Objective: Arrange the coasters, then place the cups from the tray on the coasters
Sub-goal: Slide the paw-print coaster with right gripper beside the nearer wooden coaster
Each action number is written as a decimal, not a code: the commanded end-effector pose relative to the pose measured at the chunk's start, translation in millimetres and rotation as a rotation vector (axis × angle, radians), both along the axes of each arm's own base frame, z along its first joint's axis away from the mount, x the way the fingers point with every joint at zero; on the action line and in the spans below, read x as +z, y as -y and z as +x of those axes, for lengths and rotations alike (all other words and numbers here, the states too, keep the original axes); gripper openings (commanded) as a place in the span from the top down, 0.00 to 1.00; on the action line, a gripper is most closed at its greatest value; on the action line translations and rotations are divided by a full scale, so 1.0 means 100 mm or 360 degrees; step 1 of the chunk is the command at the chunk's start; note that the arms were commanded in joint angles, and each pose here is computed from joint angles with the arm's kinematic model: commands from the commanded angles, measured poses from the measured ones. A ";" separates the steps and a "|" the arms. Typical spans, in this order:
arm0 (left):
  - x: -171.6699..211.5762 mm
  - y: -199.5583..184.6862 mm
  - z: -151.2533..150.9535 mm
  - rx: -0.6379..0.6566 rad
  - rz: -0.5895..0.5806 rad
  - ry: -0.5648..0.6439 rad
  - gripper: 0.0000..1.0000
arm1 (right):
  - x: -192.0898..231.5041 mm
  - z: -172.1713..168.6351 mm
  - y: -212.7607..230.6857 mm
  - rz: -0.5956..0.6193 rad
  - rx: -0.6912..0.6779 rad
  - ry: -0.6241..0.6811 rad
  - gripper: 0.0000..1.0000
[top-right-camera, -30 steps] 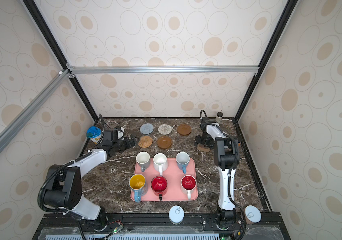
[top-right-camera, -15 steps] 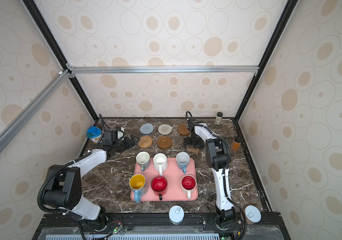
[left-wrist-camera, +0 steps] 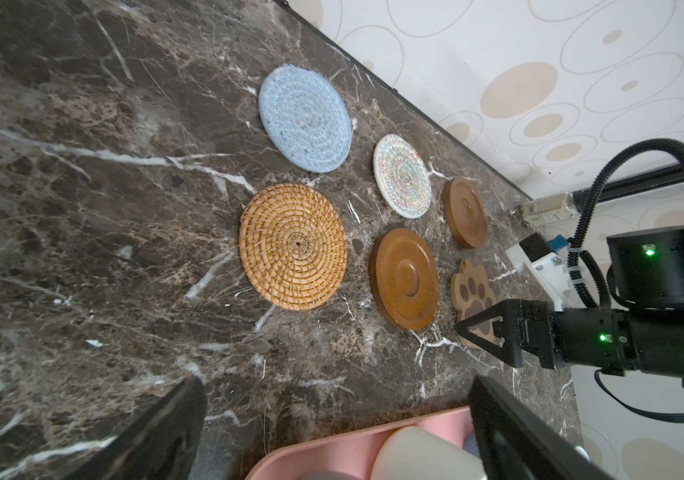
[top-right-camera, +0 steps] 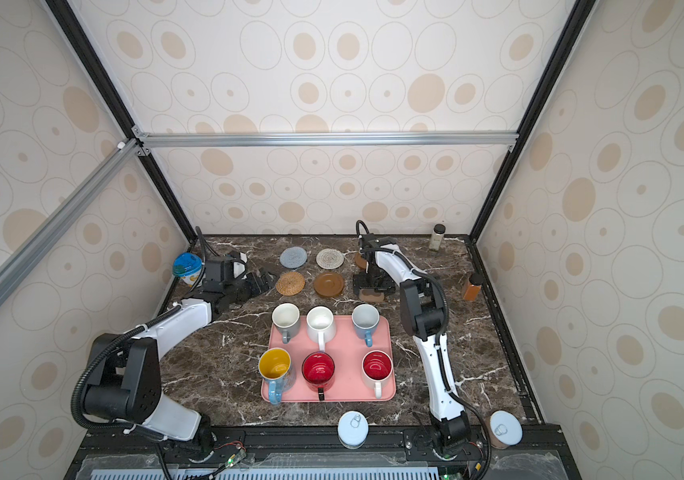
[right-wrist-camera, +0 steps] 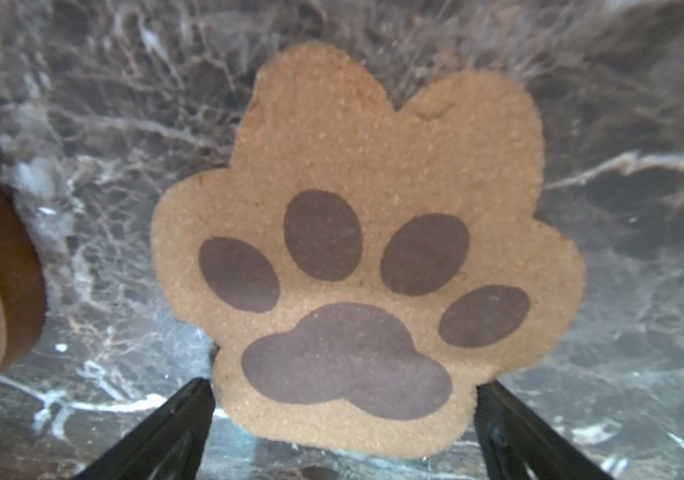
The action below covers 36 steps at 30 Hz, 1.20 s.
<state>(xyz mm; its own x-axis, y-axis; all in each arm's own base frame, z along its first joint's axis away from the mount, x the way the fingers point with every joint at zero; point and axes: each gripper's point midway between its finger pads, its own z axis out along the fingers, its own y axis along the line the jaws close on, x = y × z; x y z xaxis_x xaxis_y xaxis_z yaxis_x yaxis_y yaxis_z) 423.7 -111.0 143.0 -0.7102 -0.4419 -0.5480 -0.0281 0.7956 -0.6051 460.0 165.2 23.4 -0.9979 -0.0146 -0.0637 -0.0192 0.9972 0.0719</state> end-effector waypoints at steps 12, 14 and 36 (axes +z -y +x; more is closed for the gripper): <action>0.09 -0.01 0.04 -0.0002 -0.0008 0.0040 0.00 | 0.07 -0.08 -0.14 0.0115 -0.0009 -0.0157 0.01; 0.09 -0.01 0.05 -0.0003 -0.0009 0.0041 0.00 | 0.07 -0.08 -0.12 0.0107 -0.0013 -0.0165 0.01; 0.05 -0.03 0.03 0.0003 -0.0003 0.0035 0.00 | 0.64 0.07 0.19 0.0219 -0.0136 -0.0004 0.01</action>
<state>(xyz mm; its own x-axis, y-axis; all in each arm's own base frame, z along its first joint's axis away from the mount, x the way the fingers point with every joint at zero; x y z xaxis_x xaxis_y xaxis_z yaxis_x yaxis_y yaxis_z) 423.6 -110.8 142.7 -0.7104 -0.4419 -0.5478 -0.0282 0.7955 -0.6053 464.4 160.8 49.8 -0.9987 0.0492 0.0090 0.0500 0.9764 0.2103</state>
